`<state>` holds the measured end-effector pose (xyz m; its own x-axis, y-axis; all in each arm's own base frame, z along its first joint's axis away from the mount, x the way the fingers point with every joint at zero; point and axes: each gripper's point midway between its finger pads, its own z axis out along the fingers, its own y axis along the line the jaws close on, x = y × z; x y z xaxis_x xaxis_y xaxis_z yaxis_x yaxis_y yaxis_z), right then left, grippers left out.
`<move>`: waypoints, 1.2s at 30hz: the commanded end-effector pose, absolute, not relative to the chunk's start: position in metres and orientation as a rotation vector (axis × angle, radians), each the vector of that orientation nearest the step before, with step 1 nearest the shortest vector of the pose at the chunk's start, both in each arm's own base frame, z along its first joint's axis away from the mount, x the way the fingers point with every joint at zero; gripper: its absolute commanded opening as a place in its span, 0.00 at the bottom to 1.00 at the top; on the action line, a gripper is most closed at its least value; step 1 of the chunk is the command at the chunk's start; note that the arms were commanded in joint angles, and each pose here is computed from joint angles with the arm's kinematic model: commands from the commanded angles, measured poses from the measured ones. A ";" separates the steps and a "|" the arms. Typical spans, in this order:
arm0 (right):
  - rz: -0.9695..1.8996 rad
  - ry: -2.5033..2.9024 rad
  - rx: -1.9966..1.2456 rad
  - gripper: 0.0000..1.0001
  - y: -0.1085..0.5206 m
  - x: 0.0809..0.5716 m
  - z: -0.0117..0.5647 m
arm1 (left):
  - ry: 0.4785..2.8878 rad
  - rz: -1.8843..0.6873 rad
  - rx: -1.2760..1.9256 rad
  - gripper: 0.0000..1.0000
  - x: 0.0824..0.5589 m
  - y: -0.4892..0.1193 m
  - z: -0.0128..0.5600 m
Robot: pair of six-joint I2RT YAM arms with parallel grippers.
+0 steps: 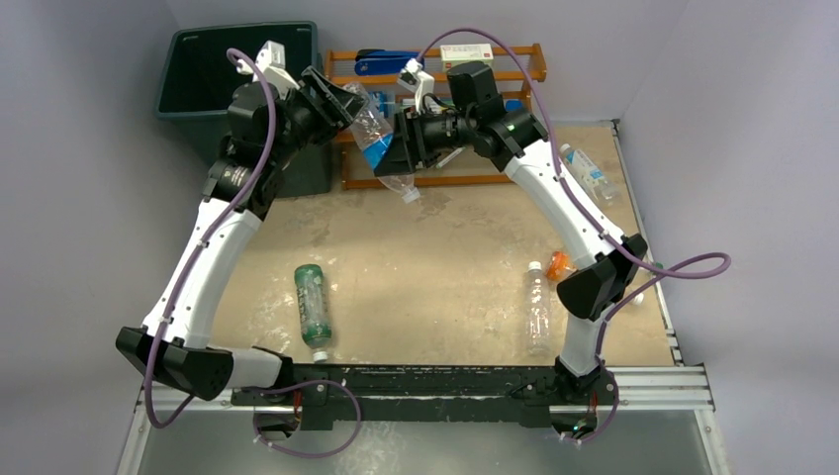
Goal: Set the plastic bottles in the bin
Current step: Pick up the plastic bottle at the center of the board.
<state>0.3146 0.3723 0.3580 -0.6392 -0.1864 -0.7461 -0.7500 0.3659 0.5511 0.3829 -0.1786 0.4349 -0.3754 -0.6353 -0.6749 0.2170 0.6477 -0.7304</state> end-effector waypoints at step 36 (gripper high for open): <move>1.100 2.122 -0.646 1.00 0.318 0.278 0.361 | 1.601 -0.626 -0.292 0.46 0.472 -0.105 0.495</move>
<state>0.2779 0.3229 0.3582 -0.6663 -0.1497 -0.7305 -0.6872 0.5036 0.5236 0.4623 -0.1423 0.4568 -0.2678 -0.4834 -0.8334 0.1646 0.8294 -0.5339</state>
